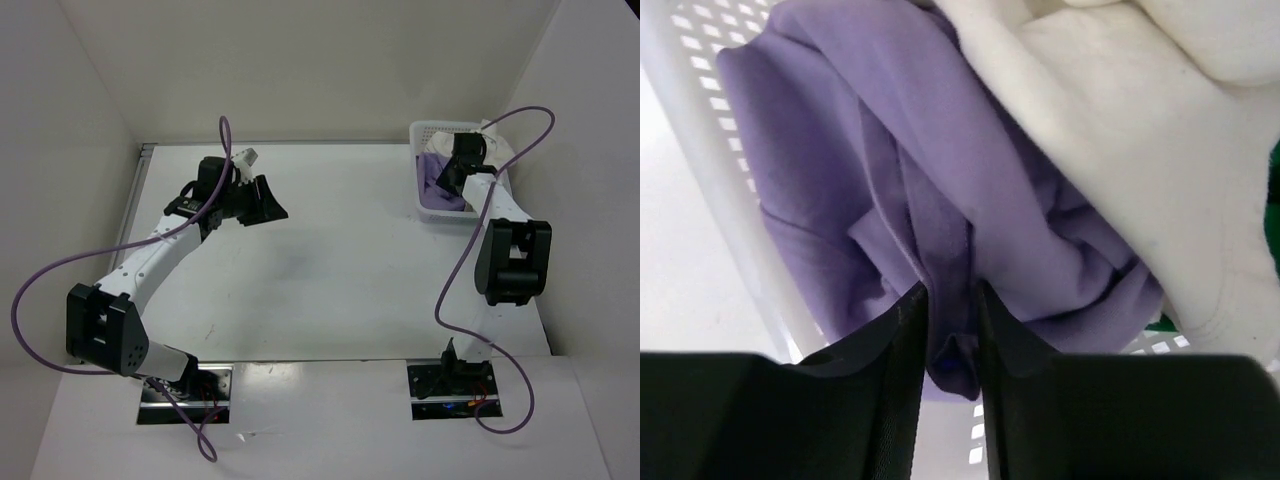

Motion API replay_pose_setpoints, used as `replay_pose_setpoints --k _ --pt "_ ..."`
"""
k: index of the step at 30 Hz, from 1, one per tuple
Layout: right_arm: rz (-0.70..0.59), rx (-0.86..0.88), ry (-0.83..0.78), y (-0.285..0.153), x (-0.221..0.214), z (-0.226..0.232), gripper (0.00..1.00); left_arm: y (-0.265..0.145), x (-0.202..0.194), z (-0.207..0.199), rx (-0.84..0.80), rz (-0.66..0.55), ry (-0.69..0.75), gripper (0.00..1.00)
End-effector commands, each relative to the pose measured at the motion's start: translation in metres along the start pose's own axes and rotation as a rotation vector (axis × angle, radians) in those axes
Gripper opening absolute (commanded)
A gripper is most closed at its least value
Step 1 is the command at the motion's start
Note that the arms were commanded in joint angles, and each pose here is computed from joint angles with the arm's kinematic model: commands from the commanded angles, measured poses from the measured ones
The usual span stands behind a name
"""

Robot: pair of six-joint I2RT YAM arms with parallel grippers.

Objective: Fold and stack the t-shirts
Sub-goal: Pick up the crumpled T-shirt from the bin, then move the crumpled T-shirt to the center of the board.

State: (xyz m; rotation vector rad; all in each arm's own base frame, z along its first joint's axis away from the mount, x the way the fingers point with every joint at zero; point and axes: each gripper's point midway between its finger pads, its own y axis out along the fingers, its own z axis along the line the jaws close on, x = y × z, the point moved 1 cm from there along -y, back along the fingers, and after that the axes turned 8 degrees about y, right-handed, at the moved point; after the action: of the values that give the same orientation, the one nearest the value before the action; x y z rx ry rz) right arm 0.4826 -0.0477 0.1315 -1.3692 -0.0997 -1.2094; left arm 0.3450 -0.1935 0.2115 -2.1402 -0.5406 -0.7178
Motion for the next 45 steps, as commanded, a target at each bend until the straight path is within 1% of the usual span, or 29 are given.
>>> replay_pose_setpoints --k 1,3,4,7,8,10,11,13,16,18,21,22,24,25,27,28,29,30,31,32,33,34,36,37,40,41,42,43,45 --pt "-0.095 0.135 0.055 -0.036 0.04 0.03 0.27 0.0 0.012 -0.006 -0.03 -0.029 0.03 0.52" --pt "-0.12 0.138 0.061 -0.05 0.047 0.028 0.2 0.0 0.013 -0.008 -0.042 -0.033 0.034 0.52" --pt "-0.151 0.159 0.068 -0.065 0.057 0.032 0.14 0.0 0.013 -0.008 -0.042 -0.033 0.034 0.52" --pt "-0.177 0.189 0.074 -0.087 0.067 0.034 0.07 -0.001 0.018 -0.012 -0.058 -0.046 0.042 0.52" --pt "-0.206 0.21 0.08 -0.102 0.076 0.037 0.07 -0.003 0.022 -0.014 -0.062 -0.055 0.047 0.52" --pt "-0.227 0.236 0.084 -0.116 0.082 0.039 0.03 -0.003 0.022 -0.016 -0.071 -0.051 0.047 0.52" --pt "-0.245 0.261 0.087 -0.131 0.089 0.042 0.02 -0.007 0.027 -0.02 -0.077 -0.067 0.055 0.52" --pt "-0.262 0.301 0.089 -0.148 0.097 0.049 0.01 -0.008 0.029 -0.02 -0.069 -0.072 0.055 0.52" --pt "-0.309 0.347 0.097 -0.179 0.111 0.053 0.01 -0.009 0.031 -0.02 -0.06 -0.075 0.055 0.52" --pt "-0.315 0.361 0.083 -0.191 0.114 0.058 0.01 -0.011 0.035 -0.022 -0.064 -0.084 0.059 0.52" --pt "-0.324 0.438 0.067 -0.222 0.119 0.078 0.01 -0.015 0.038 -0.025 -0.067 -0.094 0.072 0.52" --pt "-0.345 0.509 0.036 -0.246 0.119 0.1 0.01 -0.017 0.043 -0.028 -0.072 -0.105 0.078 0.52" --pt "-0.378 0.573 0.014 -0.274 0.122 0.123 0.01 -0.018 0.051 -0.027 -0.053 -0.121 0.08 0.52" --pt "-0.405 0.642 0.011 -0.302 0.13 0.137 0.01 -0.016 0.053 -0.027 -0.053 -0.12 0.079 0.52" --pt "-0.415 0.769 -0.02 -0.346 0.123 0.167 0.01 -0.015 0.058 -0.025 -0.031 -0.126 0.076 0.52" --pt "-0.455 0.849 -0.013 -0.383 0.134 0.177 0.01 -0.014 0.064 -0.025 -0.025 -0.138 0.079 0.52" --pt "-0.455 0.923 -0.024 -0.408 0.13 0.188 0.01 -0.011 0.065 -0.023 -0.013 -0.132 0.075 0.52" --pt "-0.46 0.977 -0.03 -0.427 0.131 0.192 0.01 -0.012 0.067 -0.019 -0.005 -0.137 0.069 0.52" --pt "-0.473 1.081 -0.031 -0.46 0.135 0.197 0.01 -0.017 0.076 -0.013 0.008 -0.16 0.062 0.52" --pt "-0.477 1.139 -0.031 -0.477 0.136 0.201 0.01 -0.019 0.079 -0.008 0.017 -0.167 0.046 0.52" --pt "-0.508 1.208 -0.009 -0.502 0.143 0.199 0.01 -0.021 0.082 -0.002 0.034 -0.178 0.027 0.52" --pt "-0.529 1.279 -0.025 -0.525 0.147 0.198 0.01 -0.025 0.087 0.008 0.048 -0.19 0.012 0.52" --pt "-0.554 1.347 -0.025 -0.554 0.152 0.192 0.01 -0.032 0.097 0.017 0.066 -0.217 0.002 0.52" --pt "-0.588 1.384 -0.023 -0.573 0.158 0.187 0.01 -0.038 0.103 0.021 0.077 -0.232 -0.004 0.52" --pt "-0.55 1.393 -0.025 -0.565 0.153 0.196 0.01 -0.064 0.126 0.048 0.138 -0.303 -0.027 0.52" --pt "-0.524 1.413 -0.05 -0.562 0.147 0.201 0.01 -0.076 0.138 0.059 0.156 -0.339 -0.039 0.52" --pt "-0.485 1.421 -0.058 -0.554 0.142 0.209 0.01 -0.081 0.141 0.059 0.153 -0.345 -0.051 0.52" --pt "-0.477 1.453 -0.051 -0.563 0.143 0.21 0.01 -0.083 0.145 0.057 0.15 -0.355 -0.045 0.52" --pt "-0.473 1.51 -0.065 -0.574 0.143 0.213 0.01 -0.078 0.141 0.049 0.081 -0.345 -0.055 0.52"
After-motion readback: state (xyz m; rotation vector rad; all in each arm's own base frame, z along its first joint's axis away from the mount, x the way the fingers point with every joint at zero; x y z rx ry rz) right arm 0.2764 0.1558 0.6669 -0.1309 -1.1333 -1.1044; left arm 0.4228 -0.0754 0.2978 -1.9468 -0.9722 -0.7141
